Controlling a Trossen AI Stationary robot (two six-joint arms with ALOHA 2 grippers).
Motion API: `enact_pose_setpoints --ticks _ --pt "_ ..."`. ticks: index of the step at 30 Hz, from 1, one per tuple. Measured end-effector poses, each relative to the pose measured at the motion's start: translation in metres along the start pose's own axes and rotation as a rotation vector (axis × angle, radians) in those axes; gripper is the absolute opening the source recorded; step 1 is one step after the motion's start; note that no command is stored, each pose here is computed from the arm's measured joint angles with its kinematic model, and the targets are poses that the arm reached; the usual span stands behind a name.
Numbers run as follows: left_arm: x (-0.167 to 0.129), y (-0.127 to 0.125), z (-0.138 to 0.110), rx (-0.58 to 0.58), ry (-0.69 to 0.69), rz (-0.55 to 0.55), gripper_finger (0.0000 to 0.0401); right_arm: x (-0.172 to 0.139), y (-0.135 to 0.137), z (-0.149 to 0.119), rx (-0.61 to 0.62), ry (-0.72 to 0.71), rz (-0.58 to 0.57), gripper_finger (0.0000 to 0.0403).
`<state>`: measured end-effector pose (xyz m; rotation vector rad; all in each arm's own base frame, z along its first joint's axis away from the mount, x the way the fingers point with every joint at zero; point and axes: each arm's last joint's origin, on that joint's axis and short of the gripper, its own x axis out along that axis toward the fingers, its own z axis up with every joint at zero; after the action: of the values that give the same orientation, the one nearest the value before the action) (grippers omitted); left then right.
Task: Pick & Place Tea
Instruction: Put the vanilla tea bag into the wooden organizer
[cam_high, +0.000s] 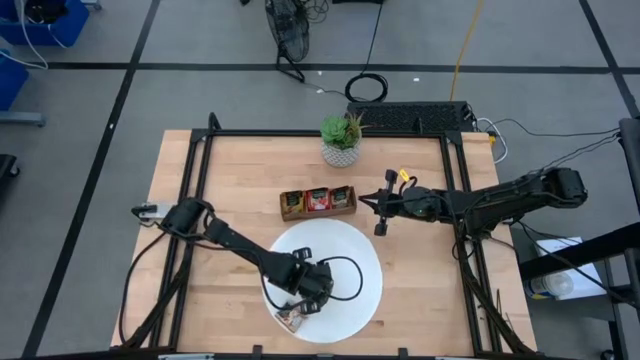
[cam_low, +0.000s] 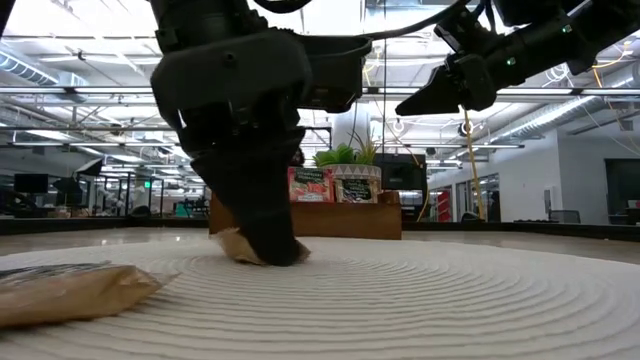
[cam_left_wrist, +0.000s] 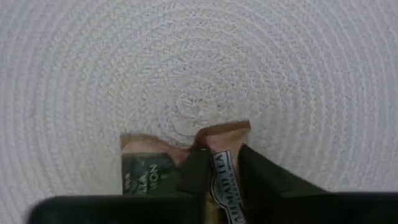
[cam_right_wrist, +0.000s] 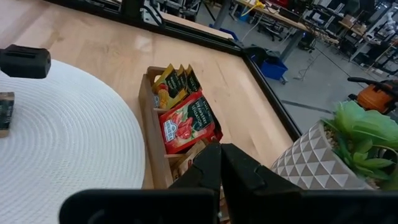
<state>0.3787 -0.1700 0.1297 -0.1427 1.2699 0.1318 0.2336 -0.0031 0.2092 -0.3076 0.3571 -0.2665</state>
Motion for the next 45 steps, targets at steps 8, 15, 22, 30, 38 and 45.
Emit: enact_pose_setpoints --ticks 8,15,22,30,38,45 --pt "-0.023 -0.011 -0.009 0.213 -0.035 0.041 0.0022 0.0 0.0 0.0 -0.003 -0.001 0.0 0.0" --pt "-0.06 -0.018 -0.005 0.551 -0.11 0.411 0.0021 0.0 0.001 0.0 0.066 -0.008 0.029 0.0" --pt "-0.065 0.004 0.007 0.939 -0.039 0.803 0.0021 0.004 0.002 0.002 0.156 -0.063 0.149 0.0" --pt "-0.063 0.042 0.031 1.153 0.163 1.075 0.0021 0.028 -0.008 -0.016 0.324 -0.066 0.304 0.0044" --pt "-0.06 0.06 0.046 1.162 0.191 1.058 0.0021 0.046 -0.025 -0.021 0.429 -0.198 0.444 0.0142" --pt "-0.058 0.058 0.051 1.152 0.137 1.01 0.0021 0.059 -0.032 -0.024 0.45 -0.21 0.488 0.0175"
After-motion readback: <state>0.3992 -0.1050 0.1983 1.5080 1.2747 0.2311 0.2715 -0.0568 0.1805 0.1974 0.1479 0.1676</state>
